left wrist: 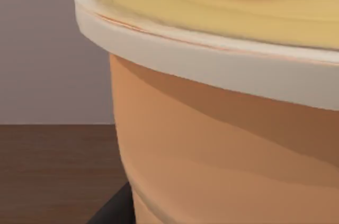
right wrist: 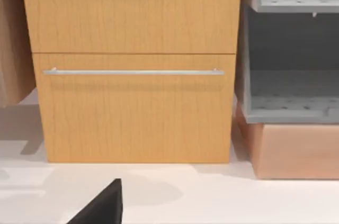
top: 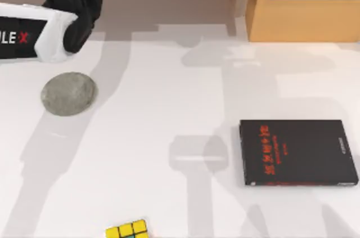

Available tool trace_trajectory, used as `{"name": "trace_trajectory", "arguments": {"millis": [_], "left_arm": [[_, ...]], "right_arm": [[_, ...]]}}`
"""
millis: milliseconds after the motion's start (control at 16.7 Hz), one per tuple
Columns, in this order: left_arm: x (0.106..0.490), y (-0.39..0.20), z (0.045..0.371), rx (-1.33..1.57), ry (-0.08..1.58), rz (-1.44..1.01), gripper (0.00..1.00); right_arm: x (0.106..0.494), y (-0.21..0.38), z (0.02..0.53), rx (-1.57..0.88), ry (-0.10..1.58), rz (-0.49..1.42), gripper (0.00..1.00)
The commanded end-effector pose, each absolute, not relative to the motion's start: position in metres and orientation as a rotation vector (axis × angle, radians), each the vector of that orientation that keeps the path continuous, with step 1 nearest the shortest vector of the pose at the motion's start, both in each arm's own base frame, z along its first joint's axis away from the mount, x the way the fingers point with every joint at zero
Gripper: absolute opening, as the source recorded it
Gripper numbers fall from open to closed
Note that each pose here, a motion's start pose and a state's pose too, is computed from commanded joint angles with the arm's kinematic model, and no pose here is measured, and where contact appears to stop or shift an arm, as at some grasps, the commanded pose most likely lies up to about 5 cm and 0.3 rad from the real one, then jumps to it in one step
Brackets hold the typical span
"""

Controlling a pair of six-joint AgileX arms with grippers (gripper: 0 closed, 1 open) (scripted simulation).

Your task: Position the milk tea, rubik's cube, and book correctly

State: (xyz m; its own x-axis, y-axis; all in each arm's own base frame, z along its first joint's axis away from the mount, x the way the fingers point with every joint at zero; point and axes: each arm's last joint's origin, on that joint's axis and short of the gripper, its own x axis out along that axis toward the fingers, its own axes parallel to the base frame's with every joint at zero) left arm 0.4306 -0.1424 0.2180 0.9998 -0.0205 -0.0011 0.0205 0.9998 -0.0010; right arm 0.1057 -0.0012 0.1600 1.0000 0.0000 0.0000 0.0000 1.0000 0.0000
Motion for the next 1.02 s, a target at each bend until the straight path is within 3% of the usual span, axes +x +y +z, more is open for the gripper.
{"name": "trace_trajectory", "arguments": {"millis": [300, 780, 1020], "left_arm": [[0.388, -0.143, 0.221, -0.009, -0.001, -0.029, 0.00], [0.378, -0.136, 0.219, -0.024, -0.035, -0.032, 0.00], [0.358, -0.116, 0.182, -0.024, -0.040, -0.035, 0.00]], "right_arm": [[0.106, -0.001, 0.160, 0.000, 0.000, 0.000, 1.00], [0.106, -0.001, 0.160, 0.000, 0.000, 0.000, 1.00], [0.106, -0.001, 0.160, 0.000, 0.000, 0.000, 1.00]]}}
